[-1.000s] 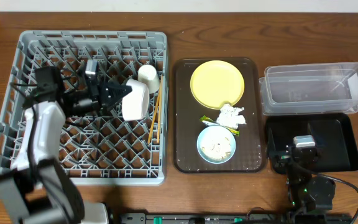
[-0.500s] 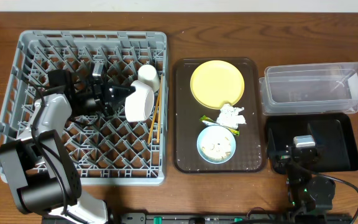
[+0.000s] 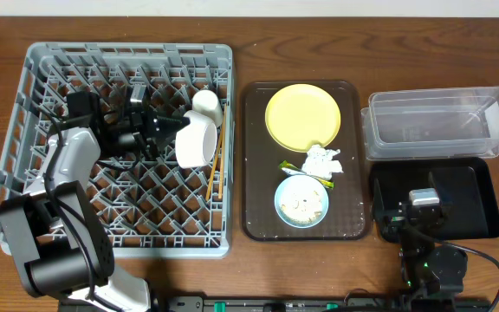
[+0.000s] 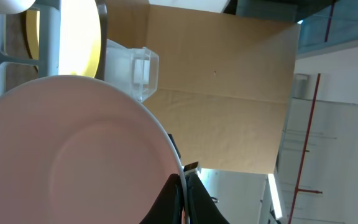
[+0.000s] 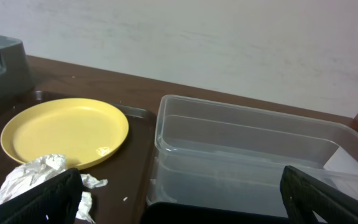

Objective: Sort waste into correct bins and load items into the dishwasher rack

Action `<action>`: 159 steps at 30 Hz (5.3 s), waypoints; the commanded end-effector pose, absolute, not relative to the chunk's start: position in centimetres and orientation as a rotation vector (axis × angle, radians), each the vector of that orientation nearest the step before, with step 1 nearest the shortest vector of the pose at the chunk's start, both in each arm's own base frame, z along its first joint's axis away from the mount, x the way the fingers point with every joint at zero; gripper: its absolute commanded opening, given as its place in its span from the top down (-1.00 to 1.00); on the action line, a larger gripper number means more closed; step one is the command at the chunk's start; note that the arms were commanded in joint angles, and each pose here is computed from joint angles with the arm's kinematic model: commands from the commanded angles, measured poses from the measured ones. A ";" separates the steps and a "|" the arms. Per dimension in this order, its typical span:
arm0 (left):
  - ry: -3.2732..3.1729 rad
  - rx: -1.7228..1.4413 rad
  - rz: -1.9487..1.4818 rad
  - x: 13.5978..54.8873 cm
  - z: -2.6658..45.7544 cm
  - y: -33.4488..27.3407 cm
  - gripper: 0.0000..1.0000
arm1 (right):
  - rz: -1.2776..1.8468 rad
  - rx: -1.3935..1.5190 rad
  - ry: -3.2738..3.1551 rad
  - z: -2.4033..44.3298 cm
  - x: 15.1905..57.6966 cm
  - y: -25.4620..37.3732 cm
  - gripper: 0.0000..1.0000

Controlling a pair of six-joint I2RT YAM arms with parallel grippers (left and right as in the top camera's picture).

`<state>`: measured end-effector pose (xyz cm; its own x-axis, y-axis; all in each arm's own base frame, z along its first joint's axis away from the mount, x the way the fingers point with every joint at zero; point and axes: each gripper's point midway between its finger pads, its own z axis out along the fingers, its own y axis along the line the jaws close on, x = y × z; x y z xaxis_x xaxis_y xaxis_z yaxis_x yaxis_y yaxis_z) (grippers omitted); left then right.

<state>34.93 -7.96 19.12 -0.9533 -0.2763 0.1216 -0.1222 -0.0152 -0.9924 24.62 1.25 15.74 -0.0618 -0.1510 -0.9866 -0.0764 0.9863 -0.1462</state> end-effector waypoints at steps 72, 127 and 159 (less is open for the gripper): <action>2.407 0.048 -0.308 37.4 24.9 -19.9 -0.18 | -0.075 -0.179 1.634 15.7 24.6 1.1 -0.99; 2.248 -0.659 -0.068 20.6 36.4 2.8 -0.65 | 0.074 -0.168 1.612 16.3 24.5 2.7 -0.98; 2.274 -0.751 0.036 16.4 31.7 4.4 -0.65 | 1.069 -0.226 2.374 33.0 44.9 15.1 0.20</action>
